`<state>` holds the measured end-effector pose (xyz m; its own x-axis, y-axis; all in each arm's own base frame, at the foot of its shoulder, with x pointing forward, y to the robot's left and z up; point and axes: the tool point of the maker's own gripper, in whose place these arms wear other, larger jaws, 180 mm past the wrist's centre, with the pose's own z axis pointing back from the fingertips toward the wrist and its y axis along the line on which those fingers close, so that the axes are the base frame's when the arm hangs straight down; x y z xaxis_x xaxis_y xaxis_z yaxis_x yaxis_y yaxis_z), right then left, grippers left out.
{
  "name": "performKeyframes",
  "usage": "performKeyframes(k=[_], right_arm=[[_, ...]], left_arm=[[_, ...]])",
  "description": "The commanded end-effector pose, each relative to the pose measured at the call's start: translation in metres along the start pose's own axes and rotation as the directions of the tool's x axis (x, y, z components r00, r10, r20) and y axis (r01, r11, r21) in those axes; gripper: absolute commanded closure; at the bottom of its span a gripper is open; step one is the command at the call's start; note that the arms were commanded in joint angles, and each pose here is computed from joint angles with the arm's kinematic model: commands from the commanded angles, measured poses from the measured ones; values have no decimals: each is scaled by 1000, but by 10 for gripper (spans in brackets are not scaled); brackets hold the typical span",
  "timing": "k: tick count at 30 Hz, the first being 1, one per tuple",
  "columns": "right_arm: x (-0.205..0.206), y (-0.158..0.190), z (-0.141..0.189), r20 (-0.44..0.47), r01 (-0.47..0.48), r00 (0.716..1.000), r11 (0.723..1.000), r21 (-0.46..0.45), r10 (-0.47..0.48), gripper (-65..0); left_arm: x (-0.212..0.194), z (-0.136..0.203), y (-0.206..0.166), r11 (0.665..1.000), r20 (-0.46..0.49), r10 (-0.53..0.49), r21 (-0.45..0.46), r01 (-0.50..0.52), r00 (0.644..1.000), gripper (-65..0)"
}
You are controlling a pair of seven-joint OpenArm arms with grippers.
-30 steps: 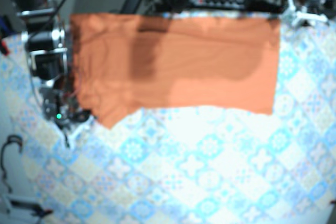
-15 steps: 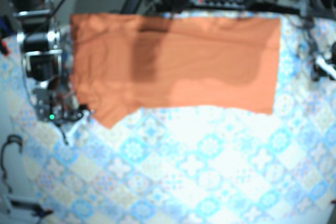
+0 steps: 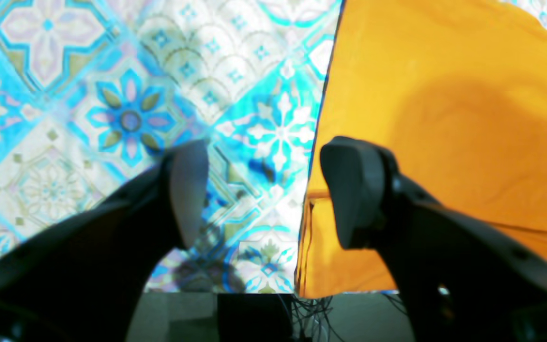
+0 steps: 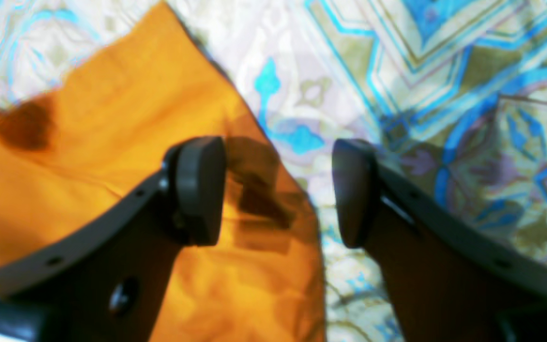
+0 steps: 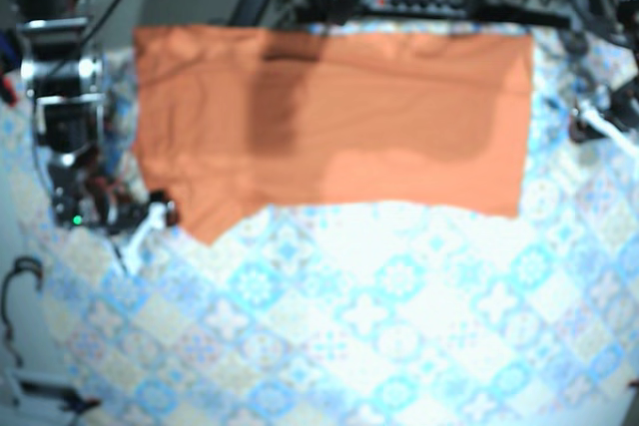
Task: Fold the T-shirt properly
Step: 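Release the left gripper and move it to grasp the shirt's opposite side edge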
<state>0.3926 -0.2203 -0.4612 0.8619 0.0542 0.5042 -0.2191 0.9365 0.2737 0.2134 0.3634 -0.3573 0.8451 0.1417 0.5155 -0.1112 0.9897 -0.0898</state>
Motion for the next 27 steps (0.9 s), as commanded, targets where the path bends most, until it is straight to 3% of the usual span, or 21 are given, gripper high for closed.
performKeyframes(k=[1,11,19,27], right_arm=[[27,0,7,63,-9,998,1000,7,9,-349],[22,4,4,59,3,998,1000,18,-5,-349],[-11,-10,-5,17,92,996,996,2,-92,-349],[-29,18,-23,-21,102,995,993,52,-102,-349]], left_arm=[[15,7,5,1000,38,-26,14,26,999,-399],[12,8,4,1000,33,-25,10,25,999,-399],[8,8,5,1000,22,-25,11,24,999,-399],[3,8,6,1000,11,-26,12,25,1000,-399]])
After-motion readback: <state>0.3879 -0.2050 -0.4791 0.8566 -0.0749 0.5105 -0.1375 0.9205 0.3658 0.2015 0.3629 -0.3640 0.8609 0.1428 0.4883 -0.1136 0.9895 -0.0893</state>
